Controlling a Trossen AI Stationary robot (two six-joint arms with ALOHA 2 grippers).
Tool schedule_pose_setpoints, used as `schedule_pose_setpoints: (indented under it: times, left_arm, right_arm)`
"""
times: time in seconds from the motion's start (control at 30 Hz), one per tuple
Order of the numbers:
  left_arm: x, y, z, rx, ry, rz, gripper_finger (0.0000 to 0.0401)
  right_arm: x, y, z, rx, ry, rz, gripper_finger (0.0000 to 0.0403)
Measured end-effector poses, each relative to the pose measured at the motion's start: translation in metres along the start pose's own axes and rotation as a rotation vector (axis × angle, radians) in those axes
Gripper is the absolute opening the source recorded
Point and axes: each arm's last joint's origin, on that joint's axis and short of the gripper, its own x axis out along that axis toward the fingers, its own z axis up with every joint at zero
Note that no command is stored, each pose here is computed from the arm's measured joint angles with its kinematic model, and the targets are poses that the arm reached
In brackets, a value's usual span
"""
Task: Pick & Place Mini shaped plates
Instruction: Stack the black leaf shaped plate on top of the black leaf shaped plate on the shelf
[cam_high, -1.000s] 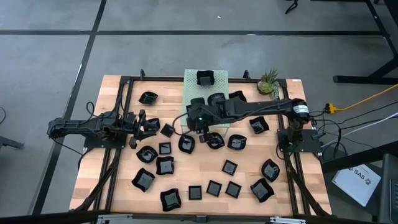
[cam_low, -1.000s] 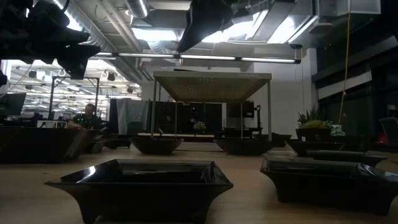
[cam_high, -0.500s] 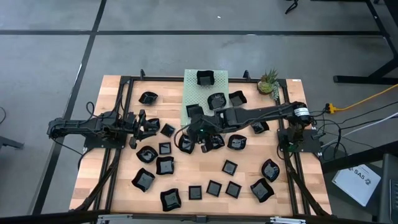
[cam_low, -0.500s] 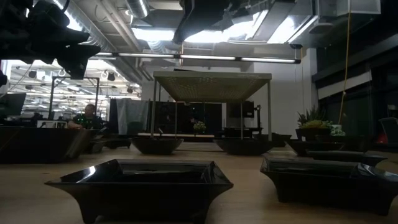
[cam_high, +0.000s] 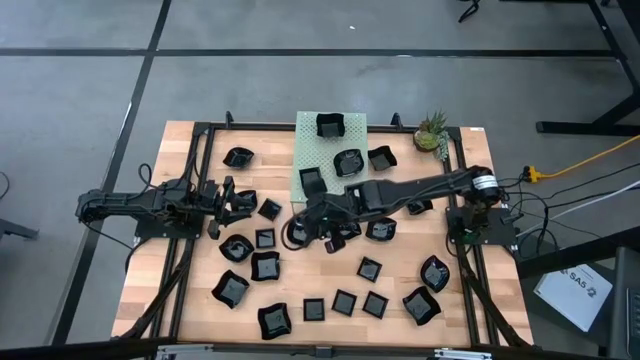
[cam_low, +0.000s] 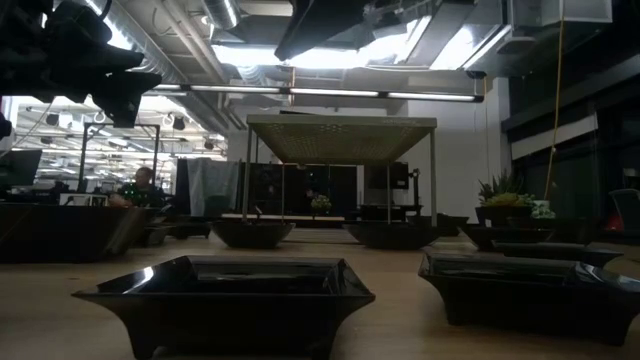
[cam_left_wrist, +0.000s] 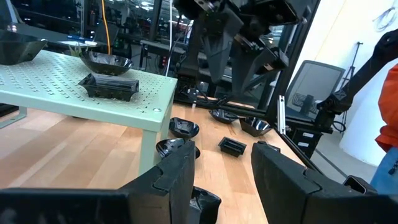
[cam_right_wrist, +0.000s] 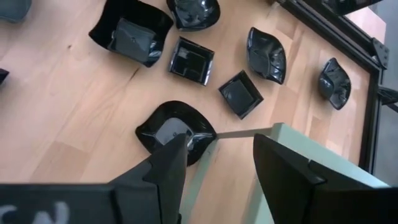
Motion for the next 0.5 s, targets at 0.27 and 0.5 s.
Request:
schedule_pose_setpoints:
  times: [0.27,0.5]
  left_arm:
    - [0.0,0.0,0.0,0.0,0.0,0.0,0.0152]
    - [0.0,0.0,0.0,0.0,-0.001,0.0,0.0152]
  right_arm:
    - [0.015,0.007,0.0,-0.033,-0.014,0.081,0.0182]
    - [0.031,0.011,0.001,-0.087,-0.018,0.09,0.0182]
